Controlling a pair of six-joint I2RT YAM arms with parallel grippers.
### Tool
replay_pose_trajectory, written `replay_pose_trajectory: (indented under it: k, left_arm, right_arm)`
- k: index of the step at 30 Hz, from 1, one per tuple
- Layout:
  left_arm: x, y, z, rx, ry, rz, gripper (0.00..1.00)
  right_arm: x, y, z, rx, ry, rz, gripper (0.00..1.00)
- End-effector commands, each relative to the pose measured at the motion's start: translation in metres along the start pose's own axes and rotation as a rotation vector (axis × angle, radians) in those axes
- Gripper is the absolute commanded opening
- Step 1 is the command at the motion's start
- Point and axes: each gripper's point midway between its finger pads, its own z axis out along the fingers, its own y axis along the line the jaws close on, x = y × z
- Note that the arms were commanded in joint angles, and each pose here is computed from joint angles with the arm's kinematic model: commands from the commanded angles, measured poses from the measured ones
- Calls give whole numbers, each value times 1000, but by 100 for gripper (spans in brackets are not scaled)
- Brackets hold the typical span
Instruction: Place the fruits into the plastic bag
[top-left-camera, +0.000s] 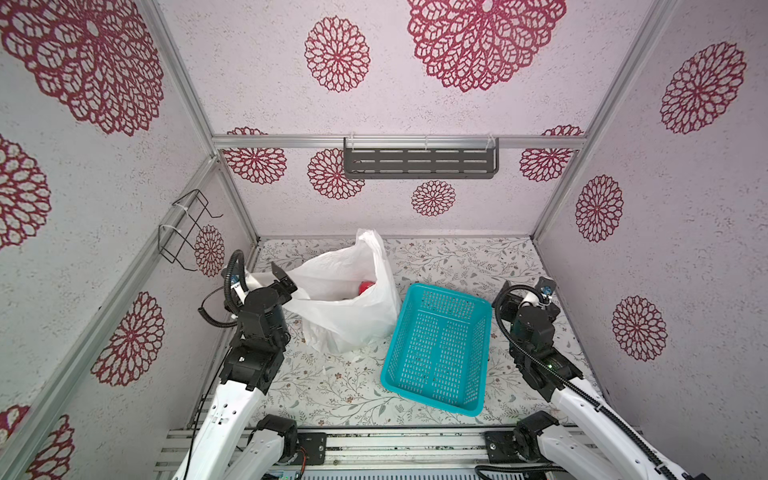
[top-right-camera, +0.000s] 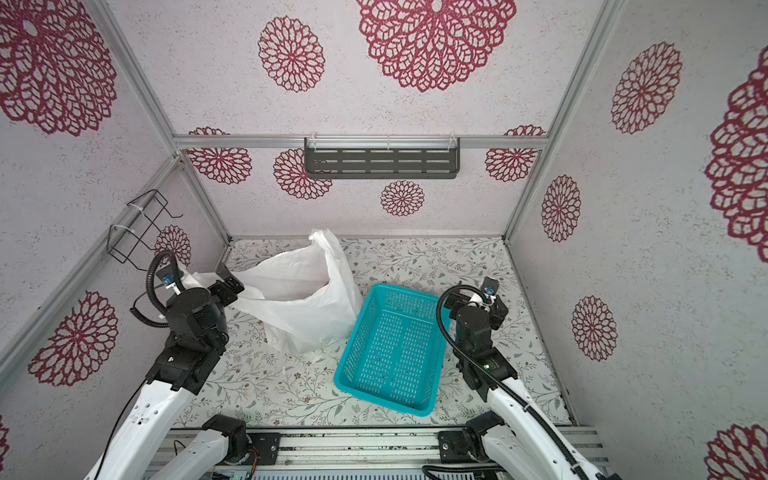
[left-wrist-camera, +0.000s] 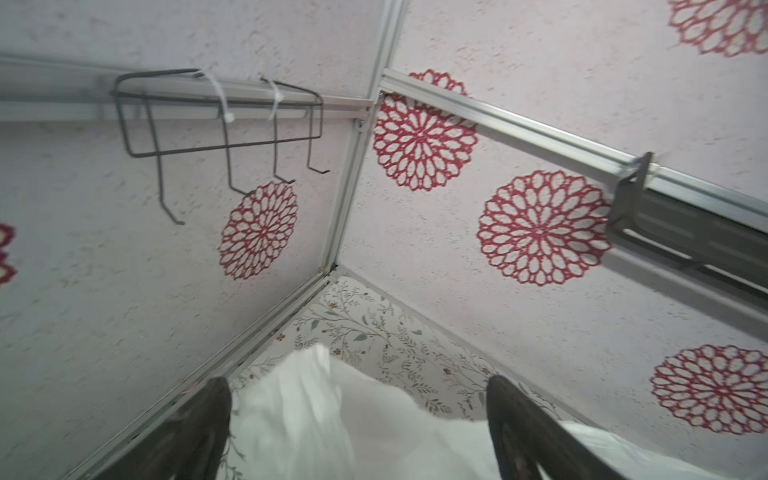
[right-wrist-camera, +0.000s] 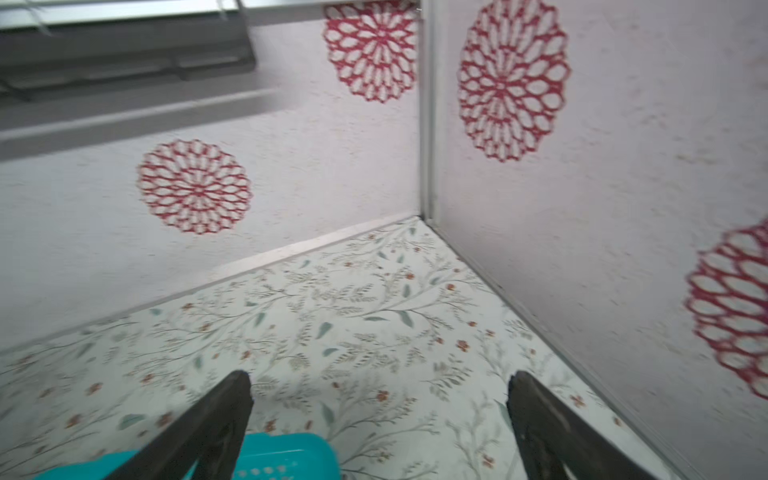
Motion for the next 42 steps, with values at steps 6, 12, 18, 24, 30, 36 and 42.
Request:
replay_pose_trajectory:
  k: [6, 12, 18, 24, 30, 36, 42]
  left_arm:
    - [70, -33, 15, 160, 278, -5, 97]
    - [96, -22, 18, 103, 334, -23, 98]
    - [114, -29, 7, 229, 343, 20, 97]
    - [127, 2, 5, 155, 251, 62, 97]
    - [122, 42, 17, -42, 175, 178, 97]
    - [139, 59, 43, -188, 233, 286, 97]
    - [159, 46, 67, -135, 202, 328, 97]
  right_arm:
    - [24, -15, 7, 78, 48, 72, 99]
    - [32, -24, 16, 152, 71, -10, 99]
    - [60, -32, 26, 197, 126, -88, 99]
    - [80, -35, 35, 214, 142, -128, 99]
    - [81, -49, 50, 320, 87, -208, 99]
    - [93, -39, 65, 277, 6, -259, 97]
    - [98, 2, 88, 68, -46, -323, 99]
